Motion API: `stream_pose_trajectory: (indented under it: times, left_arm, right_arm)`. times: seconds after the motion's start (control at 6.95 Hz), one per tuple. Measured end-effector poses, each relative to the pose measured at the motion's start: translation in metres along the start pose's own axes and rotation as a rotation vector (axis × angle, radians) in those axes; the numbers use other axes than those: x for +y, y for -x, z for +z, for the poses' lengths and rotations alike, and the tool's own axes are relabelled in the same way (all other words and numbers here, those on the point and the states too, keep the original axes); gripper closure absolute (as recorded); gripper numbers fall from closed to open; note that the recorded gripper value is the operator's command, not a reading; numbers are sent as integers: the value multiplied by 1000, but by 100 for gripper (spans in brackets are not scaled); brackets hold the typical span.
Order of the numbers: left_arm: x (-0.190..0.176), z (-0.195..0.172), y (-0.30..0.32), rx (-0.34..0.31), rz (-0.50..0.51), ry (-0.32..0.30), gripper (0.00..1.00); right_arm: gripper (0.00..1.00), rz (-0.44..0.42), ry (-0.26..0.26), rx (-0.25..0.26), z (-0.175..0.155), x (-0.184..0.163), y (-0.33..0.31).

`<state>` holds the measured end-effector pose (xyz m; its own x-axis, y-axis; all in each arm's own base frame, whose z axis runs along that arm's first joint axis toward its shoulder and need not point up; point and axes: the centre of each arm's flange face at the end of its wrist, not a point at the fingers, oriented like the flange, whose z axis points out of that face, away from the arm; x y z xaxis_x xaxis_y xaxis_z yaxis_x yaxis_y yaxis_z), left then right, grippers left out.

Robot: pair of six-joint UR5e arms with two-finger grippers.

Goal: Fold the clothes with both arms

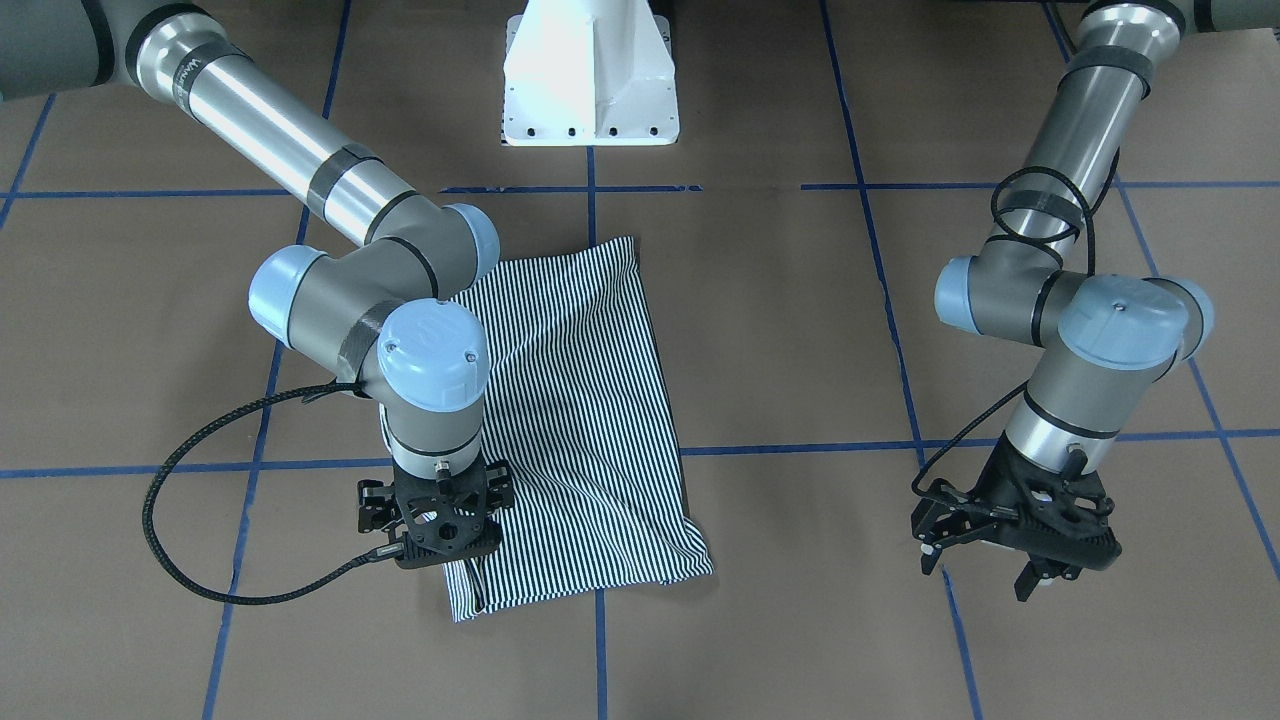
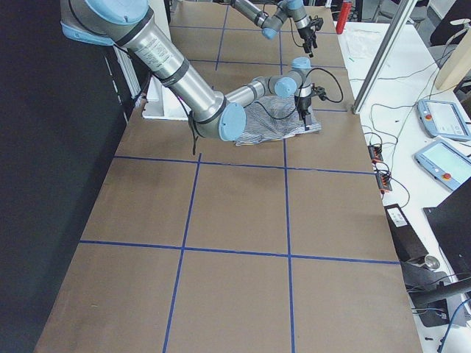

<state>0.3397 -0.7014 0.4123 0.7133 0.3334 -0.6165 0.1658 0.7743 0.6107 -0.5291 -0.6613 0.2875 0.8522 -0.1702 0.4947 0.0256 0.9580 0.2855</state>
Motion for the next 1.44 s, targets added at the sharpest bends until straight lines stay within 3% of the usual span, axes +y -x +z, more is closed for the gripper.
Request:
stream_pose_trajectory:
  times: [0.72, 1.44]
  left_arm:
    - [0, 0, 0, 1, 1, -1, 0]
    - [-5, -7, -7, 12, 5, -15, 0]
  right_arm:
    - [0, -51, 20, 31, 14, -1, -11]
    - [0, -97, 74, 134, 25, -22, -100]
